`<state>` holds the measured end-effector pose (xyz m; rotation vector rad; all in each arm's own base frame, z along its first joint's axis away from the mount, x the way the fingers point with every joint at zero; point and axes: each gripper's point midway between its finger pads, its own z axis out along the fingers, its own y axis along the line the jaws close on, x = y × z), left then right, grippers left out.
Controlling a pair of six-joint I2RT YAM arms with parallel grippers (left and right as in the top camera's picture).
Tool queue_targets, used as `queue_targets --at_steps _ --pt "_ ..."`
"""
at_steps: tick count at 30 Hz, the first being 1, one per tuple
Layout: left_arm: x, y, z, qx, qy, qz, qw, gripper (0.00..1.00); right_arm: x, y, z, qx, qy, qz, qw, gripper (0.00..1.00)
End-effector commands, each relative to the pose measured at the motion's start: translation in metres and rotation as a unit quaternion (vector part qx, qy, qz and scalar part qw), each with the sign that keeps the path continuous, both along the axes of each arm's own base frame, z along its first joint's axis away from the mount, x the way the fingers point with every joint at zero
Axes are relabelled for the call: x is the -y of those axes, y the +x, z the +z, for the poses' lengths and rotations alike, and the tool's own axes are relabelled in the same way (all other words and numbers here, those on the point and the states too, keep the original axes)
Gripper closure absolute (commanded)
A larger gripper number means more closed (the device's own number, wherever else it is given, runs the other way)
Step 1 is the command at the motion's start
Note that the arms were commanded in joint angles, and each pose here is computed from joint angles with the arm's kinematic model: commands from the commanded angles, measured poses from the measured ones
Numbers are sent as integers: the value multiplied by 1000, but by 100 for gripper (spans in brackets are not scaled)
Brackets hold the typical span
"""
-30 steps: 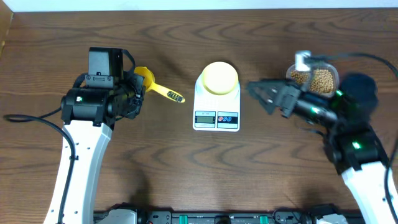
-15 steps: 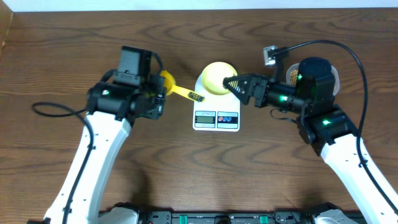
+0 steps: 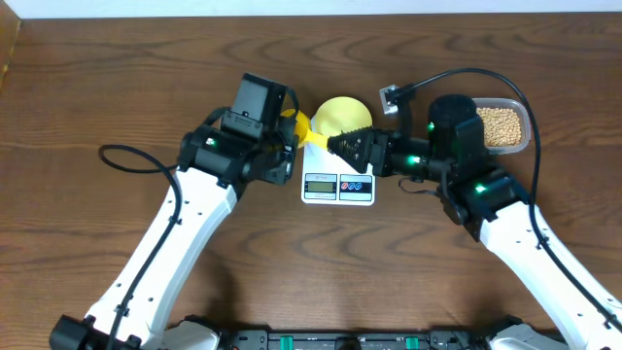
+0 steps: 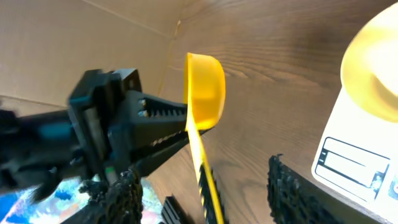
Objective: Scoop item into bowl and weigh 50g on scale
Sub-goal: 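Carry the scoop toward the scale and reach the right gripper to it, then grasp the scoop handle with the right gripper and release the left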
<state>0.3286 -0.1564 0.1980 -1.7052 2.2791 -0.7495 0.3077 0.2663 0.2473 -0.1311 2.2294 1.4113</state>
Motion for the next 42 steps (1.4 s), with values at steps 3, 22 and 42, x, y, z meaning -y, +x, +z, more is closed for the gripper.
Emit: queue_targets --at_steps 3,22,42 --pt "11 -5 -1 -8 -13 9 1000 93 -3 6 4 2 -3 -22 1000 50" --pt "30 -10 2 -15 -43 -4 999 93 -9 3 5 -5 0 -25 1000 77" --pt "32 -12 3 -20 -51 -6 998 92 -8 4 4 -7 -1 -29 1000 99"
